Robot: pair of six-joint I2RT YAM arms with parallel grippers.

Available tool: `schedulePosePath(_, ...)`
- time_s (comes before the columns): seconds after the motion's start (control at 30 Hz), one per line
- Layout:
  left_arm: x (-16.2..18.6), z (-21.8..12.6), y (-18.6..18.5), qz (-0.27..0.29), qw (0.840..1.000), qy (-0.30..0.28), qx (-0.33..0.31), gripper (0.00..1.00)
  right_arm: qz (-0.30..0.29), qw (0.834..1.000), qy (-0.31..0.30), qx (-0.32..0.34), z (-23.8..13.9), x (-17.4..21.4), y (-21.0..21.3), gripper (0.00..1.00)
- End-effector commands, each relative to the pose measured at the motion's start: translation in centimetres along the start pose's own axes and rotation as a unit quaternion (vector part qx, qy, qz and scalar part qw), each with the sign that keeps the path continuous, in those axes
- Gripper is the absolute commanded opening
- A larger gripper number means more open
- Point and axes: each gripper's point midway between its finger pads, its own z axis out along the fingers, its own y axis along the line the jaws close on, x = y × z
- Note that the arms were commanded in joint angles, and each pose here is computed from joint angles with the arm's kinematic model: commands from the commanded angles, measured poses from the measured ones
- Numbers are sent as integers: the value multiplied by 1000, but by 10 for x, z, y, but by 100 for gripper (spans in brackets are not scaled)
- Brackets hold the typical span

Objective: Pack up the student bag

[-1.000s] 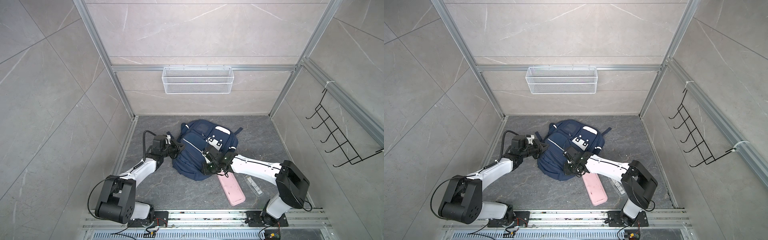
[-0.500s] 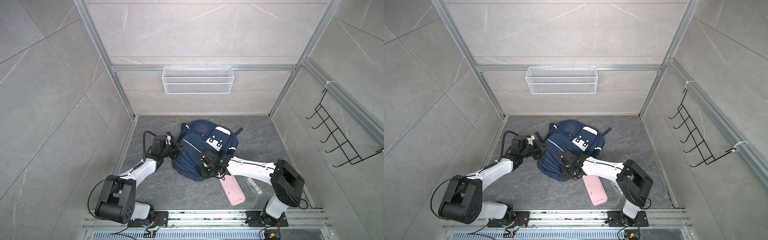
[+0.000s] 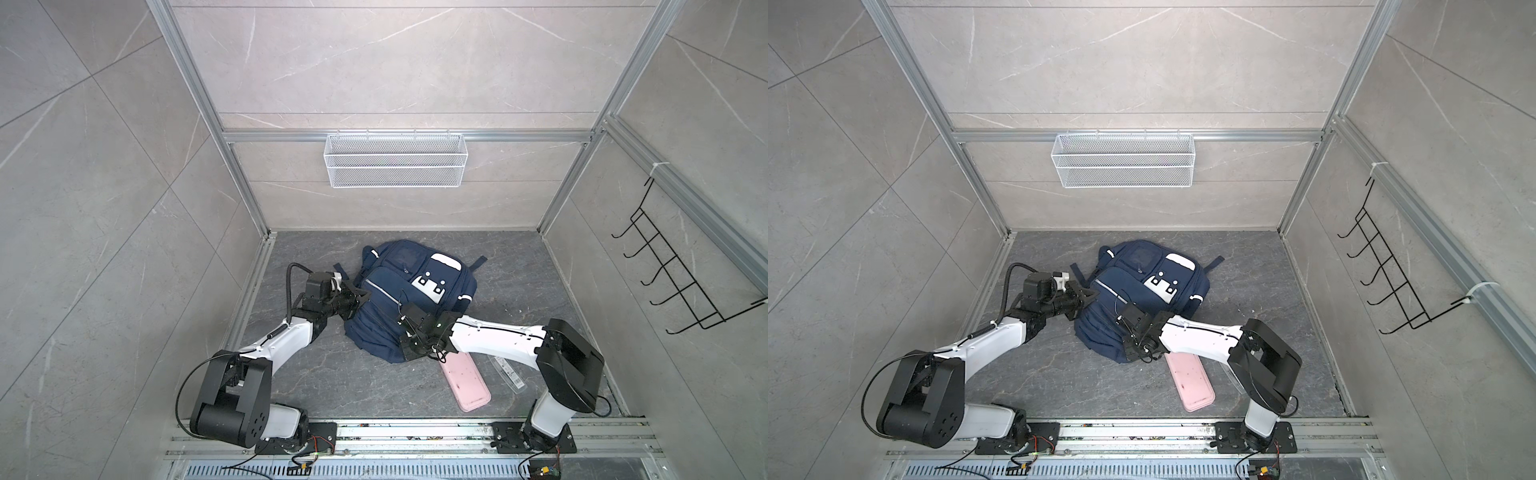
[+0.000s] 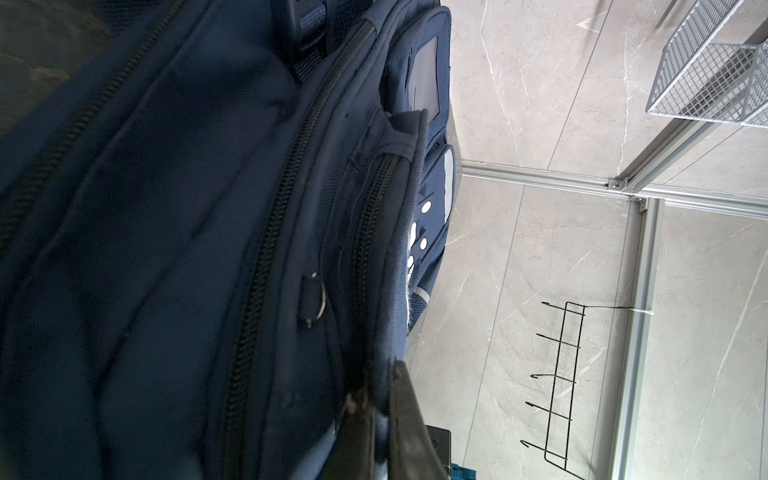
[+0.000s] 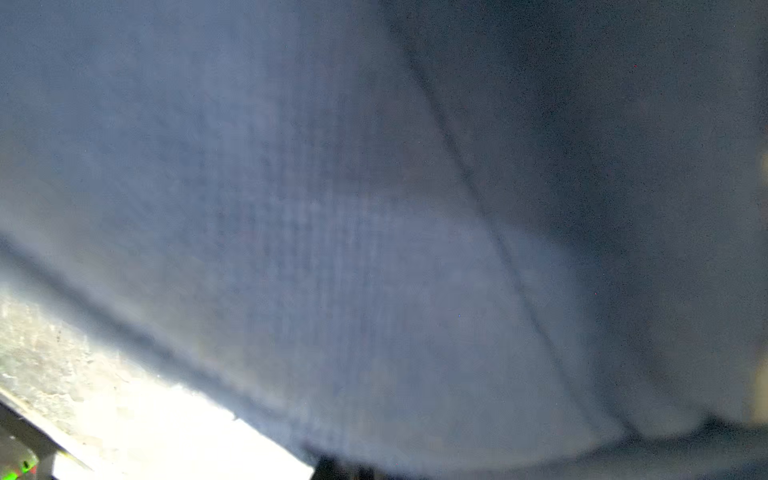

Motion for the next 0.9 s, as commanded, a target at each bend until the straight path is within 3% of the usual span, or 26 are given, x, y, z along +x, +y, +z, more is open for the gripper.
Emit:
schedulePosePath(0.0,6,-6,-25,34,999,16,38,0,-4,1000,1,5,-27,7,-1,2)
schedulePosePath(0.27,6,-2,-12,24,999,14,21,0,17,997,-55,-59,-67,-22,27,0)
schedulePosePath(0.47,9,-6,6,38,999,0,-26,0,22,990,-84,-108,-88,-49,55,0)
schedulePosePath(0.87,20,2,15,42,998,7,-38,0,14,988,-77,-132,-54,-89,94,0)
